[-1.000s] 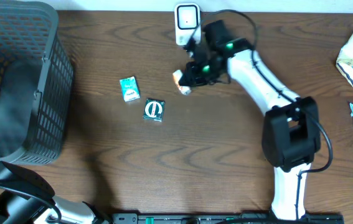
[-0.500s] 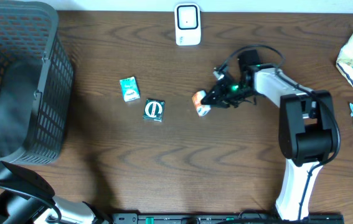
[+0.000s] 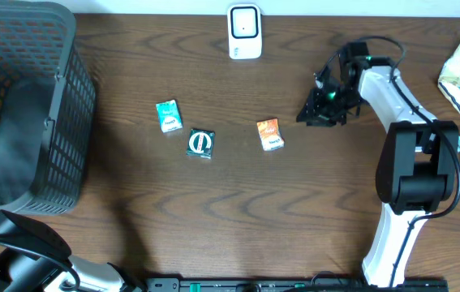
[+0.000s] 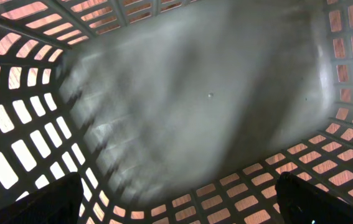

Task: Scan the item barcode
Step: 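Grasp the orange package with the right gripper and lift it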

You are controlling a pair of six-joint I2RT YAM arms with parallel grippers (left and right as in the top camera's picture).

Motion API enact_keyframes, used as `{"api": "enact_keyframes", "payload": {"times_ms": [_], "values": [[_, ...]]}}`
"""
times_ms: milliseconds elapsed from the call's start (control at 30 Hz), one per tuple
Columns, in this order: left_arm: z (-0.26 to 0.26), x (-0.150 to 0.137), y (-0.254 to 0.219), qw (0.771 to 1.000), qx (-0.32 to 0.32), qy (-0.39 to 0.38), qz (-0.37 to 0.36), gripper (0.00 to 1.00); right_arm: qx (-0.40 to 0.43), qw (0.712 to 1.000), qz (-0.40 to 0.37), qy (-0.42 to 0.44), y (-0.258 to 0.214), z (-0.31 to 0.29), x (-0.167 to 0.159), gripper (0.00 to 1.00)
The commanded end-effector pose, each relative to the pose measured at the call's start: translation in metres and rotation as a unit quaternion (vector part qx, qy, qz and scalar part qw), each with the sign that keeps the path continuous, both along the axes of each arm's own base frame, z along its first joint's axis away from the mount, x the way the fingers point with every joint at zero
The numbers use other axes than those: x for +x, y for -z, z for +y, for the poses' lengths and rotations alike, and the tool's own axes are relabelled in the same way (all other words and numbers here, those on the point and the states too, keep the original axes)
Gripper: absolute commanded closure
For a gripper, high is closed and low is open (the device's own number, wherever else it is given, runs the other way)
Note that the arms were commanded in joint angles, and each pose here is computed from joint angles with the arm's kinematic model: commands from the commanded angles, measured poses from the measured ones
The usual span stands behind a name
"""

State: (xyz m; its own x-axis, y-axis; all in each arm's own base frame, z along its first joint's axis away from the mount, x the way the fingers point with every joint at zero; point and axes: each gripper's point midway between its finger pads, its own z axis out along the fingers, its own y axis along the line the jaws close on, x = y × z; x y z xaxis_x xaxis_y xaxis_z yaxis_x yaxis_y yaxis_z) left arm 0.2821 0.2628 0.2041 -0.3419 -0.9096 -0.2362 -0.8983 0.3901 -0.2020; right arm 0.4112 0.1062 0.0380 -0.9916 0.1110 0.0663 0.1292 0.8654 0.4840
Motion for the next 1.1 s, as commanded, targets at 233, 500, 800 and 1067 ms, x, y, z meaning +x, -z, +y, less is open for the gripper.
{"api": "enact_keyframes", "payload": {"times_ms": [233, 500, 800, 1067], "values": [[0.001, -0.002, 0.003, 1.000, -0.004, -0.004, 0.005, 0.02, -0.035, 0.985, -0.045, -0.161, -0.002, 0.062, -0.020, 0.59], [0.001, -0.002, 0.003, 1.000, -0.004, -0.004, 0.005, 0.02, -0.072, 0.977, -0.063, -0.192, 0.003, 0.077, -0.022, 0.53], [0.000, -0.002, 0.003, 1.000, -0.004, -0.004, 0.005, 0.02, -0.080, 0.972, -0.073, -0.209, 0.013, 0.088, -0.027, 0.66], [0.000, -0.002, 0.003, 1.000, -0.004, -0.004, 0.005, 0.02, -0.079, 0.977, -0.073, -0.187, 0.043, 0.089, -0.034, 0.88]]}}
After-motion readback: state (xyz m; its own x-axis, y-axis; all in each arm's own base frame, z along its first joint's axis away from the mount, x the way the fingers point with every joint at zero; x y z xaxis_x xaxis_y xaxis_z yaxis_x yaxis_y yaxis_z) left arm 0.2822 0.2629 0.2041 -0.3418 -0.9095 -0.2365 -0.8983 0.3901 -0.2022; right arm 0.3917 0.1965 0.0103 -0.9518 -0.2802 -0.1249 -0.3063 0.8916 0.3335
